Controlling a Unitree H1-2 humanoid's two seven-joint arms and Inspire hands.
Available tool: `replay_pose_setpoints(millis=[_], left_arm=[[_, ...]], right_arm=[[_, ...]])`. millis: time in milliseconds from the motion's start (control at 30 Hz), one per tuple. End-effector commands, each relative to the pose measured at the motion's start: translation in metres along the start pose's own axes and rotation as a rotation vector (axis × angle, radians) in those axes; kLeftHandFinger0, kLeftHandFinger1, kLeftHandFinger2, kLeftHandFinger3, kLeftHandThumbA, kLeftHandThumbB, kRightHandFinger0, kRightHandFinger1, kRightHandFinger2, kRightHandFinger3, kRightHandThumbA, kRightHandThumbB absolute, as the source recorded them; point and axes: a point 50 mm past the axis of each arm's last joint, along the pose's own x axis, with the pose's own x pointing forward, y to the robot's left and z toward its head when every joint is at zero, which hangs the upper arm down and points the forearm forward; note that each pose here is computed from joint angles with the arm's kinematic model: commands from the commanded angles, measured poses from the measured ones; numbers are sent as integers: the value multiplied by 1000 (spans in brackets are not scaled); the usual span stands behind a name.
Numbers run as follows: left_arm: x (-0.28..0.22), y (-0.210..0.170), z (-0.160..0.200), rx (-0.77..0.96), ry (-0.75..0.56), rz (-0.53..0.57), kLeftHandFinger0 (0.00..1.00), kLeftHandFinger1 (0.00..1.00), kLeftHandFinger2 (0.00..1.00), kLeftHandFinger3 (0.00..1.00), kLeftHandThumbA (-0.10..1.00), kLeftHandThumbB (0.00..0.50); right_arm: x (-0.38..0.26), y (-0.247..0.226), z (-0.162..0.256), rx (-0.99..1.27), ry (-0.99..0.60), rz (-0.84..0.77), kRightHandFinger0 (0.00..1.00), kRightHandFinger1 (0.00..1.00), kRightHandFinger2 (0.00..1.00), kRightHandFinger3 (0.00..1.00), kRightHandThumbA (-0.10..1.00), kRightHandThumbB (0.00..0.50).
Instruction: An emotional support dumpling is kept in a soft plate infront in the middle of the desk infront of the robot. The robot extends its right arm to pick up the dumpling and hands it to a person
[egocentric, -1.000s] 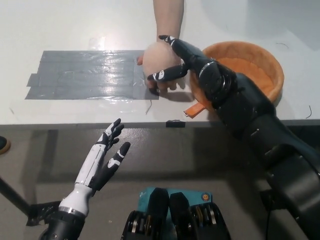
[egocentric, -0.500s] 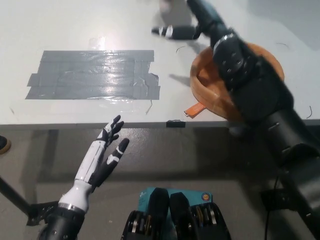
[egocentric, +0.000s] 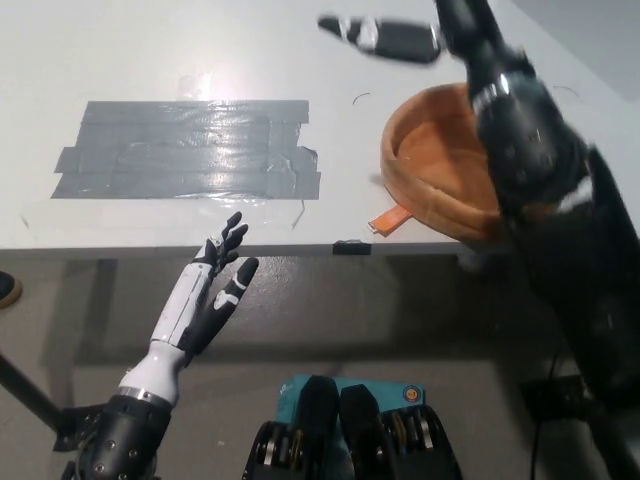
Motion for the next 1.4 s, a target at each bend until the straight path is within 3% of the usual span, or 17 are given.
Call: replay_pose_setpoints(millis=[0, 100, 533, 733, 833, 1000, 1367], left_arm=[[10, 15, 15, 15, -69, 35, 1000, 1000, 1000, 1000, 869, 0], [10, 13, 10, 13, -63, 35, 1000, 1000, 1000, 1000, 851, 0], [-11, 6, -4, 2, -17, 22, 1000, 1000, 1000, 1000, 827, 0], [-21, -3, -13, -15, 13, 11, 1000, 1000, 1000, 1000, 823, 0], [-27, -4, -17, -17, 30, 8, 1000, 1000, 1000, 1000, 819, 0], [-29, -5, -19, 1, 34, 9, 1000, 1000, 1000, 1000, 815, 4], [-38, -7, -23, -13, 46, 1, 1000, 1000, 1000, 1000, 768, 0]], right_arm=[[-108, -34, 84, 160, -303, -35, 1000, 1000, 1000, 1000, 1000, 442], [-139, -18, 74, 160, -286, -29, 1000, 1000, 1000, 1000, 1000, 408], [-219, 32, -36, 239, 75, 56, 1000, 1000, 1000, 1000, 1000, 404], [-249, 52, -81, 237, 216, 114, 1000, 1000, 1000, 1000, 959, 351], [-256, 60, -89, 239, 252, 148, 1000, 1000, 1000, 1000, 961, 367], [-262, 67, -100, 230, 281, 198, 1000, 1000, 1000, 1000, 907, 351], [-273, 72, -101, 224, 308, 222, 1000, 1000, 1000, 1000, 953, 367]])
